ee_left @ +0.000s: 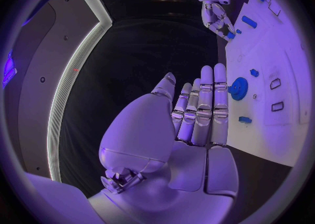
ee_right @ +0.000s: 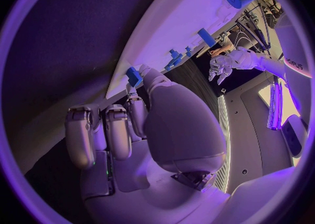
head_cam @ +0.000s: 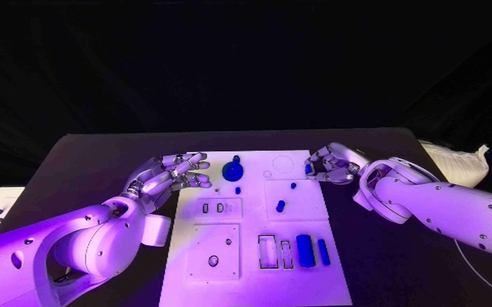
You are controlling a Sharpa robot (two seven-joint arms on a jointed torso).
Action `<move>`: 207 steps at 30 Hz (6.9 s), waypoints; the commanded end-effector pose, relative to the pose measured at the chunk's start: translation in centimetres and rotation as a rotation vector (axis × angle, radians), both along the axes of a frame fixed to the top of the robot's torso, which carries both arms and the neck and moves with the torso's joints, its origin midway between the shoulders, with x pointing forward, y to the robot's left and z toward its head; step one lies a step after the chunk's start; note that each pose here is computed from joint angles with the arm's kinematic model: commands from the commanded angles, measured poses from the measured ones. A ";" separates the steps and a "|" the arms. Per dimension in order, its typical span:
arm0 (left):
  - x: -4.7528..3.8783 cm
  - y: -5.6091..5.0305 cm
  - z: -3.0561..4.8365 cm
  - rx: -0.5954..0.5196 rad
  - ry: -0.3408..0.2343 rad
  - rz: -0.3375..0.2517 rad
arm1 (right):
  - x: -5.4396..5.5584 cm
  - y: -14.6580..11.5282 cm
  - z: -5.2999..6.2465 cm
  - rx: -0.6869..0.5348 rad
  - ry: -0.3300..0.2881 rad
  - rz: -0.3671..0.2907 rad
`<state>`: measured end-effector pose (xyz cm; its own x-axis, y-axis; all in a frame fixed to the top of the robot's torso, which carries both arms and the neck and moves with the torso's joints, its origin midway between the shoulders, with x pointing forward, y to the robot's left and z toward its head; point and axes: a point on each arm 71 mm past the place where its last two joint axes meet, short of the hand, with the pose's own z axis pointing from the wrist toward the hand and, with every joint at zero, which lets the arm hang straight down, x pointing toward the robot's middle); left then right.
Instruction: Assemble the parts on the task board
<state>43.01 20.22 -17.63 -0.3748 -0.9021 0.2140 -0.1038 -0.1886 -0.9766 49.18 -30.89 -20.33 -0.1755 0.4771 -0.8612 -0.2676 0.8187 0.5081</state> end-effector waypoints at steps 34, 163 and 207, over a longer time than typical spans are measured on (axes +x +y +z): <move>-0.10 -0.2 0.15 -0.014 -0.006 -0.020 | -0.3 2.5 1.1 0.076 -0.029 -0.044; 0.75 0.5 -0.31 -0.009 0.003 0.000 | -5.5 22.6 -0.1 -0.070 -0.078 0.326; 6.98 -2.7 1.27 1.354 0.190 -0.324 | -2.5 8.0 9.4 0.322 -0.036 0.167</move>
